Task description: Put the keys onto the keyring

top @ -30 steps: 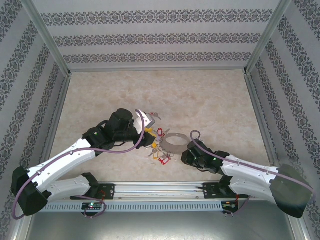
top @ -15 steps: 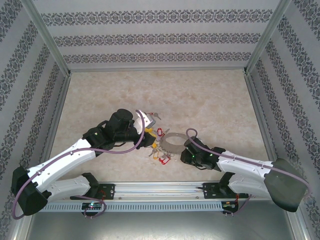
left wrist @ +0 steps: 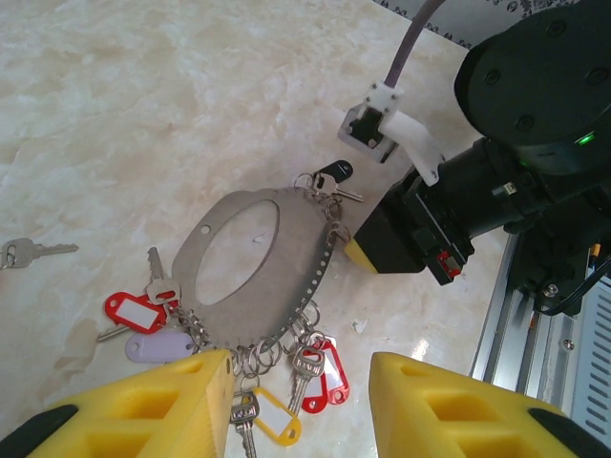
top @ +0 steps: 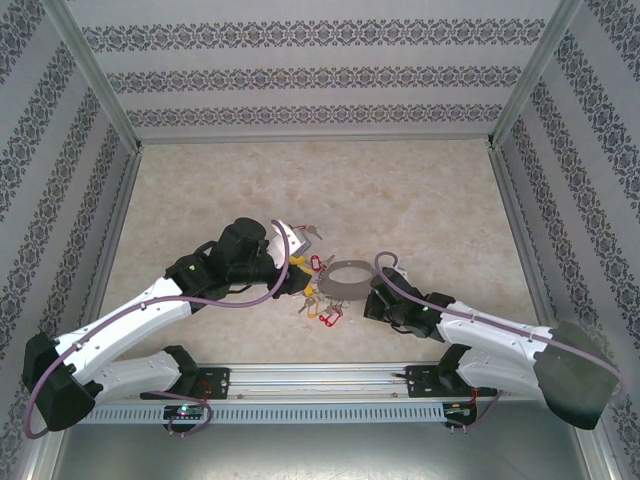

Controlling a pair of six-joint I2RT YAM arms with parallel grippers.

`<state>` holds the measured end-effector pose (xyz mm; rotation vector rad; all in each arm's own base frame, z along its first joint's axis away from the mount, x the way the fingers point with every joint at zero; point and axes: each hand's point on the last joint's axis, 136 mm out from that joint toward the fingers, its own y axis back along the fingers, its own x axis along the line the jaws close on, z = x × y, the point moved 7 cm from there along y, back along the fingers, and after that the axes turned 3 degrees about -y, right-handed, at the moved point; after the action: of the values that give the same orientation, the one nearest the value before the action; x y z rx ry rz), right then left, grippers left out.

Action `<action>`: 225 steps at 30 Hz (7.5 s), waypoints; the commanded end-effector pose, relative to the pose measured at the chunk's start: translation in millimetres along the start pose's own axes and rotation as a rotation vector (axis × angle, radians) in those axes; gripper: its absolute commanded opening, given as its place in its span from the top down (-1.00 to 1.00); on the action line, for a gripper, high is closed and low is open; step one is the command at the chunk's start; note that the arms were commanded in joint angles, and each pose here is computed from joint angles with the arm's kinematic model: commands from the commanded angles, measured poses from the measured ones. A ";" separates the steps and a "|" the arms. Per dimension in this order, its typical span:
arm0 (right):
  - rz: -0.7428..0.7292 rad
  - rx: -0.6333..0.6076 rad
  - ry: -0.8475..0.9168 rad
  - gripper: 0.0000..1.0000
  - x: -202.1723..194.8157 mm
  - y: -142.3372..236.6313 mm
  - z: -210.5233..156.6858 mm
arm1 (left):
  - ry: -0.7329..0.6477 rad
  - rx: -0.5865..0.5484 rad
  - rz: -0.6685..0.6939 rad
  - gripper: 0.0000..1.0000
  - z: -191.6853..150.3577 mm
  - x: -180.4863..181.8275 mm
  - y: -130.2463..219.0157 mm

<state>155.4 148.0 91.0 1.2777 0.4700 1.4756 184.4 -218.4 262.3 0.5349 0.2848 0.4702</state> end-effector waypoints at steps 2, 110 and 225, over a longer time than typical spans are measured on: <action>-0.015 -0.085 0.013 0.94 1.1 14.1 12.8 | -0.016 -0.017 -0.020 0.16 4.7 -6.1 2.2; -0.201 0.179 0.275 0.39 13.0 -34.3 26.6 | -0.030 -0.008 -0.022 0.14 3.7 -9.3 3.0; 0.631 -0.504 0.894 1.00 102.9 157.4 42.9 | -0.147 -0.142 -0.147 0.35 37.7 -39.5 49.4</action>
<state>145.1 155.4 246.9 0.4522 0.3788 2.2896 162.3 -216.5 301.2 0.4657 0.2056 0.3968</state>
